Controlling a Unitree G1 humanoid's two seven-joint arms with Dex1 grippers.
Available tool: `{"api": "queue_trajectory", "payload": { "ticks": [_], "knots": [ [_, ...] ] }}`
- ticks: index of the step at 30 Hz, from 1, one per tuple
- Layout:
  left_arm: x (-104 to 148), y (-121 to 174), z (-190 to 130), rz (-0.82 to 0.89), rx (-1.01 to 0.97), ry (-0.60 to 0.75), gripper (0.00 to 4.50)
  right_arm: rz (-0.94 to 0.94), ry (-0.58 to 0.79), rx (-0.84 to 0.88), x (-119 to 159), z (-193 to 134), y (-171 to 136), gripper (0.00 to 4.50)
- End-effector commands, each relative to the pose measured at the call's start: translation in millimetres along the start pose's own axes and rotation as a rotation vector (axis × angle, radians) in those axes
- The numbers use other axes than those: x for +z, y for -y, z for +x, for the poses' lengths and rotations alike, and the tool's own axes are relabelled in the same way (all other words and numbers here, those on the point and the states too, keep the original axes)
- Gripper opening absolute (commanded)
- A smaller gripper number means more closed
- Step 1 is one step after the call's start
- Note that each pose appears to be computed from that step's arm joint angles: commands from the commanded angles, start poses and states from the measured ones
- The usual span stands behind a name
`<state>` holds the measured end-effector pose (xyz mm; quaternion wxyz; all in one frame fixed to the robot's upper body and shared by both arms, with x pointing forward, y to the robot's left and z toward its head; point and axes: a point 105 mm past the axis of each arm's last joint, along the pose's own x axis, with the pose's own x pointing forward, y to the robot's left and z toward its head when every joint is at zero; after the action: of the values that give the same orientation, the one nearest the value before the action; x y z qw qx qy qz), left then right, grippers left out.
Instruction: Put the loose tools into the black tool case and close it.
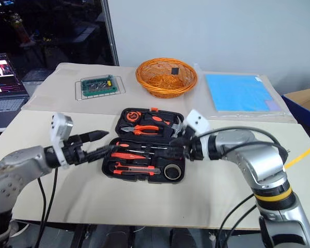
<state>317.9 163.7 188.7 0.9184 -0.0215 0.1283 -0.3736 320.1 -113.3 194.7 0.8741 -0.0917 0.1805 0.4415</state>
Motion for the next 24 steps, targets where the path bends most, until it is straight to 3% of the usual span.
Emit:
{"api": "queue_trajectory", "payload": {
  "ticks": [1, 5, 6, 13, 16, 24],
  "knots": [
    [7, -28, 27, -0.052, 0.112, -0.091, 4.50, 0.062, 0.004, -0.237, 2, -6, 42, 2.86],
    [11, -63, 55, -0.159, 0.228, -0.138, 4.50, 0.155, -0.007, -0.359, 1, 9, 73, 4.30],
    [13, -69, 61, -0.168, 0.243, -0.144, 4.50, 0.182, -0.015, -0.374, -1, 13, 79, 4.47],
    [5, -95, 88, -0.197, 0.311, -0.202, 4.50, 0.322, -0.053, -0.433, -14, 39, 108, 4.47],
    [4, -96, 88, -0.232, 0.295, -0.207, 3.78, 0.341, -0.086, -0.432, -23, 43, 110, 3.78],
    [0, -96, 88, -0.307, 0.262, -0.205, 0.84, 0.325, -0.096, -0.394, -25, 48, 110, 1.03]
  ]
}}
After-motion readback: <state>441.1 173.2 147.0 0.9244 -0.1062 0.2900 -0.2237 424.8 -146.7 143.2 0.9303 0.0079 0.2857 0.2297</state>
